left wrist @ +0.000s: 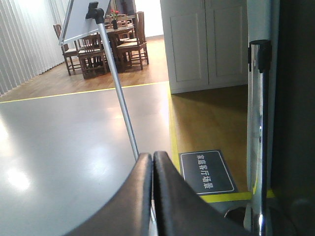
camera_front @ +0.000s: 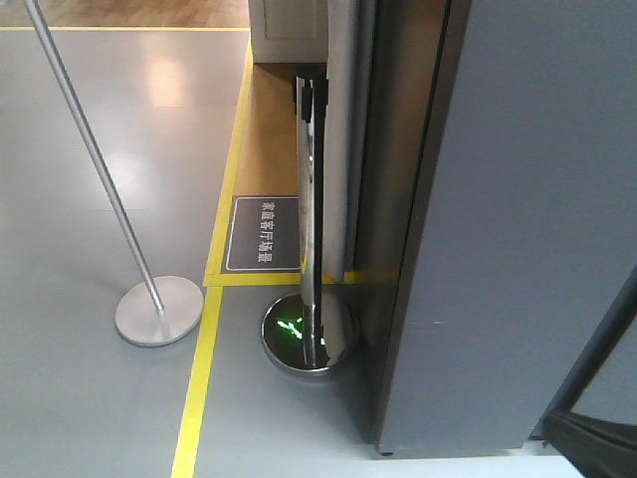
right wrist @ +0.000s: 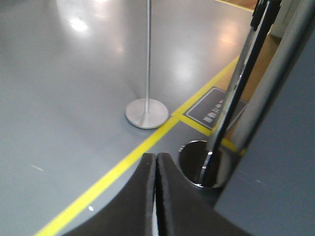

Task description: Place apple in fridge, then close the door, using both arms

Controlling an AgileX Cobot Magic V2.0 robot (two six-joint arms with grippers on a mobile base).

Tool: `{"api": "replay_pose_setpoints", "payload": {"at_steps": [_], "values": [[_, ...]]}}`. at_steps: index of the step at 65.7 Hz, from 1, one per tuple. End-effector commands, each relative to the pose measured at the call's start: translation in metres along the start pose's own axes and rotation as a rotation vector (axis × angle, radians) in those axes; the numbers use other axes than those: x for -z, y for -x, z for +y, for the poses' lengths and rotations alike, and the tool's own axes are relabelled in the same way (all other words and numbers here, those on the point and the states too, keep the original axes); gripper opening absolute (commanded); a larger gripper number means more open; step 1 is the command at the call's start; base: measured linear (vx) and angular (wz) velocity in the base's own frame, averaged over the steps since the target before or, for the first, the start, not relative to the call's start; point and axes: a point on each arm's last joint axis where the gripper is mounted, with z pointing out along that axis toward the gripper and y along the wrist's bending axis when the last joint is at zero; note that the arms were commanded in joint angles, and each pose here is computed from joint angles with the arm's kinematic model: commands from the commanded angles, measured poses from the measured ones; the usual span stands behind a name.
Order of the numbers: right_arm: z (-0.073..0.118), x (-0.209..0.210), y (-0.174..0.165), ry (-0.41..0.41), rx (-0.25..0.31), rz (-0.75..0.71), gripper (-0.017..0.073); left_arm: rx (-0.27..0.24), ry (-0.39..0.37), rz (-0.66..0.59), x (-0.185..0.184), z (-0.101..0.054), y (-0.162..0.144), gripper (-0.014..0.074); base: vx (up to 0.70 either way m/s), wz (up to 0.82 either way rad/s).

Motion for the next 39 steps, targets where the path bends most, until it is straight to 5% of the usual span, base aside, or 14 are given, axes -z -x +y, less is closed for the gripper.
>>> {"api": "replay_pose_setpoints", "payload": {"at_steps": [1,7,16,31,39], "values": [[-0.002,-0.005,-0.001,-0.031,0.025,-0.066,-0.0006,0.005,-0.005,-0.070,0.001,-0.001,0.002,-0.0008,0.00,0.00],[-0.003,-0.014,-0.021,-0.065,0.009,-0.069,-0.0006,0.005,-0.005,-0.070,0.001,-0.001,0.002,-0.0008,0.00,0.00],[-0.009,-0.017,-0.045,-0.169,-0.155,-0.108,-0.0006,0.005,-0.005,-0.069,0.001,-0.001,0.002,-0.0008,0.00,0.00],[-0.015,-0.008,-0.075,-0.358,-0.286,-0.211,-0.0006,0.005,-0.005,-0.069,0.001,-0.001,0.002,-0.0008,0.00,0.00],[-0.017,0.002,-0.077,-0.466,-0.293,-0.291,-0.0006,0.005,-0.005,-0.069,0.001,-0.001,0.002,-0.0008,0.00,0.00]]}}
